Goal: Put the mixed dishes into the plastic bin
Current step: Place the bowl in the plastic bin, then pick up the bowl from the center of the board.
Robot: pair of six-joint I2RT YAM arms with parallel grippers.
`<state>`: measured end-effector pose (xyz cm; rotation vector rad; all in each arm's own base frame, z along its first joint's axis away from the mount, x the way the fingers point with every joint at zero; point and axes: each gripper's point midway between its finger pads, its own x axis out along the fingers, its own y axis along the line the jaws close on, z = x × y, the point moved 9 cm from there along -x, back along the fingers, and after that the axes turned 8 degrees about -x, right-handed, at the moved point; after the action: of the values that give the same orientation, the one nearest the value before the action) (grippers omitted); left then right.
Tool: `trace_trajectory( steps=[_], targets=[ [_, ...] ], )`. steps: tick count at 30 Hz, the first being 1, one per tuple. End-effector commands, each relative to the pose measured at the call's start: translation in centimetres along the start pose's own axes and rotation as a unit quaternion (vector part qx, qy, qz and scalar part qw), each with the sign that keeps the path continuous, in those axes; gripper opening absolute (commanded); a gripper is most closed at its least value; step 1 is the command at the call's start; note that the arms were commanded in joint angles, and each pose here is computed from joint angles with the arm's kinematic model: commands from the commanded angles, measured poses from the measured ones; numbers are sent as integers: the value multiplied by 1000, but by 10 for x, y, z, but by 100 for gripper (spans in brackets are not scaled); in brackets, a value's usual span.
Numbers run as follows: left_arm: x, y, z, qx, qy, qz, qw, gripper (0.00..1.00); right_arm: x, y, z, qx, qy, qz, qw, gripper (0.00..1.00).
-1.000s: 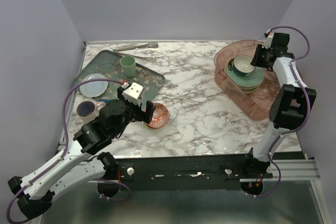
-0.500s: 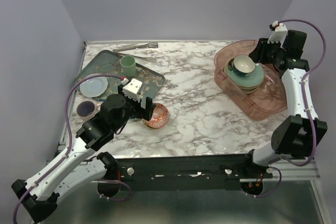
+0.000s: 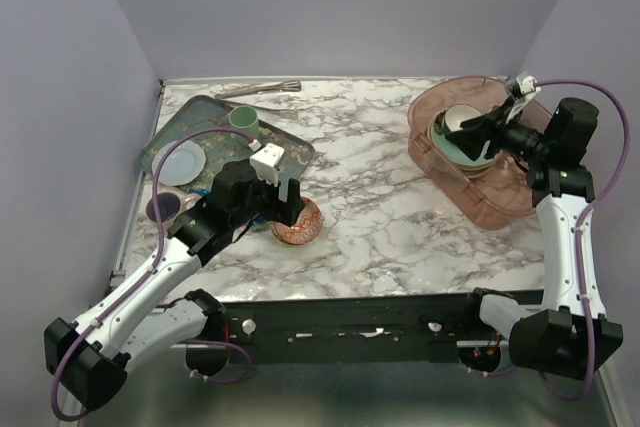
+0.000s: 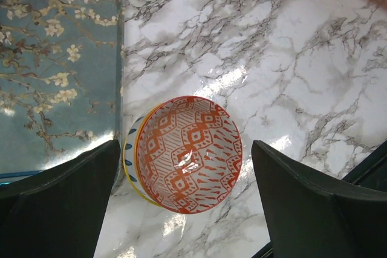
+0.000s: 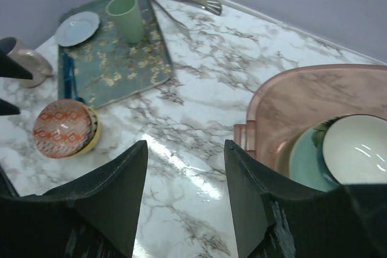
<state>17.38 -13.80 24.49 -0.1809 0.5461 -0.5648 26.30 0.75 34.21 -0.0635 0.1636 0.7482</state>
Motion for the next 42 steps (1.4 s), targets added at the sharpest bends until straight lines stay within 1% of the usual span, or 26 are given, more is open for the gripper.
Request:
trace_trajectory(
  steps=[1, 4, 5, 7, 8, 9, 10, 11, 12, 13, 14, 15, 17, 18, 24, 26, 29, 35, 40, 42],
  targets=[
    [8, -2, 0, 3, 27, -18, 999, 97, -4, 25, -2, -2, -40, 105, 994, 61],
    [16, 2, 0, 21, 46, -3, 999, 94, -4, 33, -10, 8, -40, 134, 990, 61],
    [17, 2, 3, 27, 47, -3, 999, 91, -4, 35, -12, 9, -39, 138, 990, 61],
    [24, 5, 1, 39, 70, 10, 997, 88, -2, 38, -17, 15, -37, 149, 988, 61],
    [26, 5, 6, 43, 71, 16, 996, 83, -2, 40, -18, 16, -36, 153, 987, 61],
    [33, 9, 1, 46, 97, 36, 994, 80, -2, 41, -19, 15, -36, 156, 987, 61],
    [36, 11, 1, 53, 107, 42, 992, 77, -1, 44, -20, 14, -36, 163, 986, 61],
    [38, 9, 7, 56, 110, 45, 991, 70, -2, 46, -20, 13, -36, 165, 986, 61],
    [45, 13, 1, 58, 138, 58, 987, 68, -1, 47, -21, 10, -36, 166, 985, 61],
    [48, 14, 2, 62, 148, 60, 985, 65, 0, 48, -22, 9, -35, 170, 985, 61],
    [50, 12, 6, 65, 150, 59, 985, 61, 0, 49, -23, 12, -33, 173, 984, 61],
    [54, 16, 3, 67, 166, 75, 981, 59, 0, 50, -23, 8, -33, 175, 984, 61],
    [57, 16, 9, 77, 168, 90, 979, 55, 1, 51, -24, 11, -31, 181, 983, 61],
    [60, 18, 7, 79, 181, 97, 976, 54, 2, 51, -24, 11, -30, 183, 983, 61],
    [71, 22, 6, 89, 212, 114, 967, 47, 6, 55, -25, 10, -25, 193, 981, 61],
    [73, 22, 3, 90, 220, 111, 965, 45, 7, 55, -26, 12, -22, 195, 980, 61],
    [77, 22, -1, 87, 238, 105, 962, 40, 8, 55, -26, 10, -21, 195, 981, 61],
    [80, 22, -4, 87, 246, 100, 960, 37, 9, 55, -26, 12, -19, 195, 980, 61],
    [82, 22, -8, 83, 259, 100, 957, 36, 9, 55, -27, 13, -18, 196, 980, 61],
    [84, 23, -10, 82, 265, 101, 955, 33, 10, 54, -27, 14, -18, 196, 980, 61]
  ],
)
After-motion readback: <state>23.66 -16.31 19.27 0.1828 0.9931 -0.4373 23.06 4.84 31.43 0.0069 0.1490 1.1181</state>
